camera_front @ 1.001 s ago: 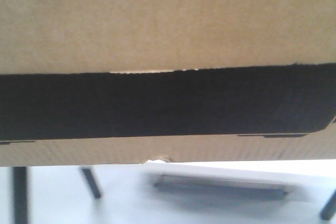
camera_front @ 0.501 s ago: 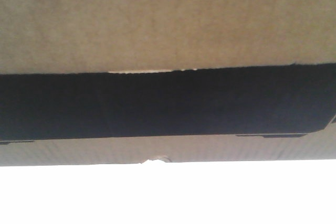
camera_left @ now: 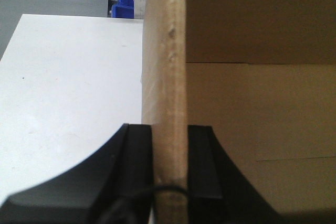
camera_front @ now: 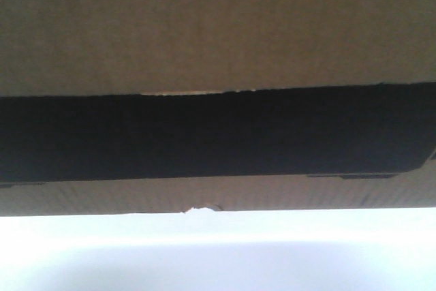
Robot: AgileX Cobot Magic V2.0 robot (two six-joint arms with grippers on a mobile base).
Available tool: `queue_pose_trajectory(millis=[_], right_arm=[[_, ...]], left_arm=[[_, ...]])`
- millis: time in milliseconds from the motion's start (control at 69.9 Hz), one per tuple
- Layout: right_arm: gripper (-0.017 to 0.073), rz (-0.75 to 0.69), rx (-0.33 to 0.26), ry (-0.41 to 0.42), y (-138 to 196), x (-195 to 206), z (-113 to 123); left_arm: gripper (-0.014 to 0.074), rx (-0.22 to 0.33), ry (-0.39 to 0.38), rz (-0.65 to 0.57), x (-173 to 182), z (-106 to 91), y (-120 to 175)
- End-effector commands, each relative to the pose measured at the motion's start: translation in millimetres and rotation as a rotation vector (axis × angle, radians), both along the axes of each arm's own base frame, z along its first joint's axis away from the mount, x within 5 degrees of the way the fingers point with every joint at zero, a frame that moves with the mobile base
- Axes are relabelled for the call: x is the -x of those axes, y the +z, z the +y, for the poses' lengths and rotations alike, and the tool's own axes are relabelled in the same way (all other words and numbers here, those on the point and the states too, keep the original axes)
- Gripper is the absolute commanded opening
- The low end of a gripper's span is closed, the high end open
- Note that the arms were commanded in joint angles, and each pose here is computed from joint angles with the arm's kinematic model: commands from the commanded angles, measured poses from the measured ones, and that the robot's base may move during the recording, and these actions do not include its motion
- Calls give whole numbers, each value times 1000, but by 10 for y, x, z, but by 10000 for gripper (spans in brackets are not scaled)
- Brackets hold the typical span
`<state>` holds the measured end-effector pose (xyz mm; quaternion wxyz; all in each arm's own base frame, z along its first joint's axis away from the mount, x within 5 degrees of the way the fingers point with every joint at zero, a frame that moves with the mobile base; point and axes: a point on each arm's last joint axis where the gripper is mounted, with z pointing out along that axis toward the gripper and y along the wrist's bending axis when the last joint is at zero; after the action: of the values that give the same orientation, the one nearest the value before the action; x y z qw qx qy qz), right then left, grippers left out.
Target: Grab box from left shelf to table start
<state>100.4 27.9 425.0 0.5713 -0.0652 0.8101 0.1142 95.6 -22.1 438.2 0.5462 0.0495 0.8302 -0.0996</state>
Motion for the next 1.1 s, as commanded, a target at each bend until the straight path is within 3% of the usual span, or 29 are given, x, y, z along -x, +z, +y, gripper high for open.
queue_pose_trajectory(millis=[0, 758, 915, 1087], right_arm=[[57, -181, -16, -14, 241, 1, -19], [57, -202, -21, -15, 261, -2, -19], [57, -202, -21, -15, 261, -2, -19], [57, -177, -15, -14, 237, 1, -20]], left_arm=[[-102, 104, -27, -154, 43, -39, 230], [-102, 104, -27, -154, 43, -39, 230], [-102, 140, -45, -148, 49, -64, 235], [-102, 140, -45, -148, 49, -64, 235]])
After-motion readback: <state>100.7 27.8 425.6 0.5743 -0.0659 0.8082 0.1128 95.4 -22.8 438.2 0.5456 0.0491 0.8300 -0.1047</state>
